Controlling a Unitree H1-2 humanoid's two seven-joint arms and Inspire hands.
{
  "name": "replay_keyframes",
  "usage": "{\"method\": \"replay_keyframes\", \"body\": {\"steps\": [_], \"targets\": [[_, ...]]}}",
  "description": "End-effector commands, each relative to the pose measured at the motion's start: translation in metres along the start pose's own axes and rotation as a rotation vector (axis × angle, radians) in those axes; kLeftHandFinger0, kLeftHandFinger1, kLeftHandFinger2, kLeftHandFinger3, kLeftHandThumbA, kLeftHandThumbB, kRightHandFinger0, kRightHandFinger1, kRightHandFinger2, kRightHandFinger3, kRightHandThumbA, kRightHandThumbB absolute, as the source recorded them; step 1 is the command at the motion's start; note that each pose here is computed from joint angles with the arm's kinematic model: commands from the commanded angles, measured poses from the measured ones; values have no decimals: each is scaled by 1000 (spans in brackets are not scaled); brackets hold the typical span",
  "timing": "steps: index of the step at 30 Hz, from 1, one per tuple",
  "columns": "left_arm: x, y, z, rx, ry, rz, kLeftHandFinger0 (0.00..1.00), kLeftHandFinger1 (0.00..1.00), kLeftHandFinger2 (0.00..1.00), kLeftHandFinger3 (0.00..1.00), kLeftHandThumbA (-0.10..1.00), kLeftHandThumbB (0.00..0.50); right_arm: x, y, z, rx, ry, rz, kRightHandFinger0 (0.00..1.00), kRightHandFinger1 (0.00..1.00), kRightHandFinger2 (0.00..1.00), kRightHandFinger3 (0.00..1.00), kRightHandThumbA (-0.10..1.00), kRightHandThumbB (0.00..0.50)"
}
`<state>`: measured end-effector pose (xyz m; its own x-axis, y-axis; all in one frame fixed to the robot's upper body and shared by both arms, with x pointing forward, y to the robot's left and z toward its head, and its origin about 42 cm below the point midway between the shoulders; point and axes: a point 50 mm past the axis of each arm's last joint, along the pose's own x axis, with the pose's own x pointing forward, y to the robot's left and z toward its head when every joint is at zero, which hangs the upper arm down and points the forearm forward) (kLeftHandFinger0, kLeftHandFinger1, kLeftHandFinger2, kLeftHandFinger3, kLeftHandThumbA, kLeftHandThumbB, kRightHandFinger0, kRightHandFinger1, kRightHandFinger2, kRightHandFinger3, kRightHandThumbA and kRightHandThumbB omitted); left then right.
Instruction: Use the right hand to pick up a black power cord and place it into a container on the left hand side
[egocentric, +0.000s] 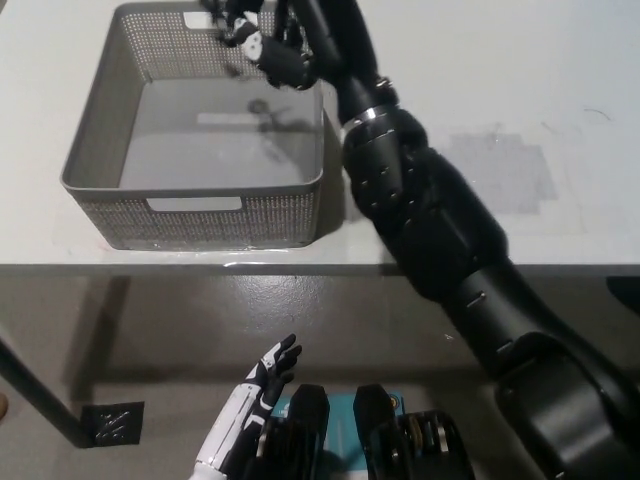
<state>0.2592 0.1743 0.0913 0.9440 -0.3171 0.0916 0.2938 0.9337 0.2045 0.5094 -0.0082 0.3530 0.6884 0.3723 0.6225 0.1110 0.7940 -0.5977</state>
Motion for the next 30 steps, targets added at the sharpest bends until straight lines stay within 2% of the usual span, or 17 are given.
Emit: {"method": "replay_keyframes", "body": {"steps": [1,5,11,14,15,16,17,18,19,20,21,22,25,30], "targets": [[6,0,12,23,-47,-24,1000,1000,1000,1000,1000,237,23,-3,32,-20,-85,-32,0,229,618,734,-100,135],[9,0,14,31,-48,-31,1000,1000,1000,1000,1000,243,21,6,30,-18,-91,-16,0,256,636,747,-100,158],[15,1,17,52,-51,-39,1000,1000,1000,1000,1000,248,19,13,25,-37,-78,6,0,316,671,780,-100,159],[17,2,18,50,-56,-48,1000,1000,1000,1000,1000,262,16,16,24,-37,-93,12,0,325,667,772,-100,183],[18,2,18,56,-58,-48,1000,1000,1000,1000,1000,262,15,17,23,-35,-98,15,0,328,667,771,-100,183],[18,2,18,61,-62,-48,1000,1000,1000,1000,1000,239,14,18,21,-27,-80,30,29,369,698,791,-100,179],[19,3,18,61,-63,-50,1000,1000,1000,1000,1000,252,14,18,20,-22,-60,42,95,457,807,882,16,195],[19,3,18,60,-62,-51,1000,1000,1000,1000,1000,255,14,18,19,-19,-46,49,133,451,768,825,107,200],[19,3,18,60,-60,-52,1000,1000,1000,1000,1000,274,14,17,18,-30,-22,111,680,909,1000,1000,538,313],[20,3,19,58,-59,-52,1000,1000,1000,1000,1000,279,14,14,16,-50,-1,203,1000,1000,1000,1000,761,435],[22,4,19,56,-59,-53,1000,1000,1000,1000,1000,279,15,11,15,-67,14,284,1000,1000,1000,1000,816,482],[22,4,20,53,-59,-54,1000,1000,1000,1000,1000,269,14,9,14,-77,20,310,1000,1000,1000,1000,859,496],[24,4,22,53,-71,-57,1000,1000,1000,1000,1000,252,14,5,11,-108,43,363,1000,1000,1000,1000,958,500],[25,3,22,47,-75,-68,1000,1000,1000,1000,1000,249,9,1,6,-111,62,380,1000,1000,1000,1000,1000,500]]}}
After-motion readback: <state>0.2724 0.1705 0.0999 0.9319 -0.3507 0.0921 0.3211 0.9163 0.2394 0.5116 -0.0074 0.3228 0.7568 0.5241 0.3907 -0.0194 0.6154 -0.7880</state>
